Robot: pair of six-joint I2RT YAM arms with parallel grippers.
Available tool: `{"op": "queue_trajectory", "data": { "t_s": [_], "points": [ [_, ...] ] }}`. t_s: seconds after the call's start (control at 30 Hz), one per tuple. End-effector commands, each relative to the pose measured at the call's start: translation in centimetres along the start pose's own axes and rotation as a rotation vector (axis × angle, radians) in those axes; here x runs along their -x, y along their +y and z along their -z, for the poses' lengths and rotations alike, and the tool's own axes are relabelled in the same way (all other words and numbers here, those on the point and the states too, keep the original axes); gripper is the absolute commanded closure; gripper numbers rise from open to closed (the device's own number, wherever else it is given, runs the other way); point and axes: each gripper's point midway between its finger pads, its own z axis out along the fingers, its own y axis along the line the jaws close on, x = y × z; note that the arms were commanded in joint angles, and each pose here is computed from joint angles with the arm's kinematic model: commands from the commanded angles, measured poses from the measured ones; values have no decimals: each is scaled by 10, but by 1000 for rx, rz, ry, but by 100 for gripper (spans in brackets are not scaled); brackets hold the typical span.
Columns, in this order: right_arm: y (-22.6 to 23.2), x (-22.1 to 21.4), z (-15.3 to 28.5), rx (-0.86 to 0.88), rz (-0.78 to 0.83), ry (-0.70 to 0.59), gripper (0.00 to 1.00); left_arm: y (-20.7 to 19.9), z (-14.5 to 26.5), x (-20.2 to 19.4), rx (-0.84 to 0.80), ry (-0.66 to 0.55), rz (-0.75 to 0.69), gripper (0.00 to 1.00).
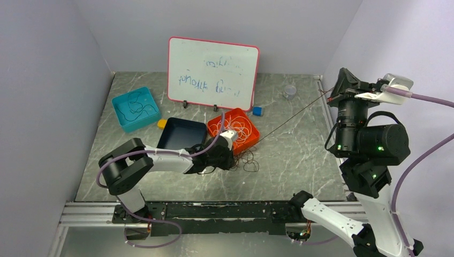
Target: Untangle the cables
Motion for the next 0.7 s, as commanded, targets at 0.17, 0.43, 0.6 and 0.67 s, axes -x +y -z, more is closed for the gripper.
{"op": "queue_trajectory", "data": {
  "t_s": [0.17, 0.43, 0.6, 0.67],
  "points": [
    [-56, 67, 13, -201, 24, -191, 100, 48, 16, -55, 182, 134, 28, 93],
    [-60, 98, 19, -167, 7, -258, 100, 54, 15, -59, 210, 152, 15, 93],
    [-48, 60, 12, -153, 14, -128, 100, 49, 20, -48, 203, 123, 7, 93],
    [-32, 27, 9, -114, 8, -29, 100, 38, 24, -34, 164, 88, 0, 93]
  ]
}}
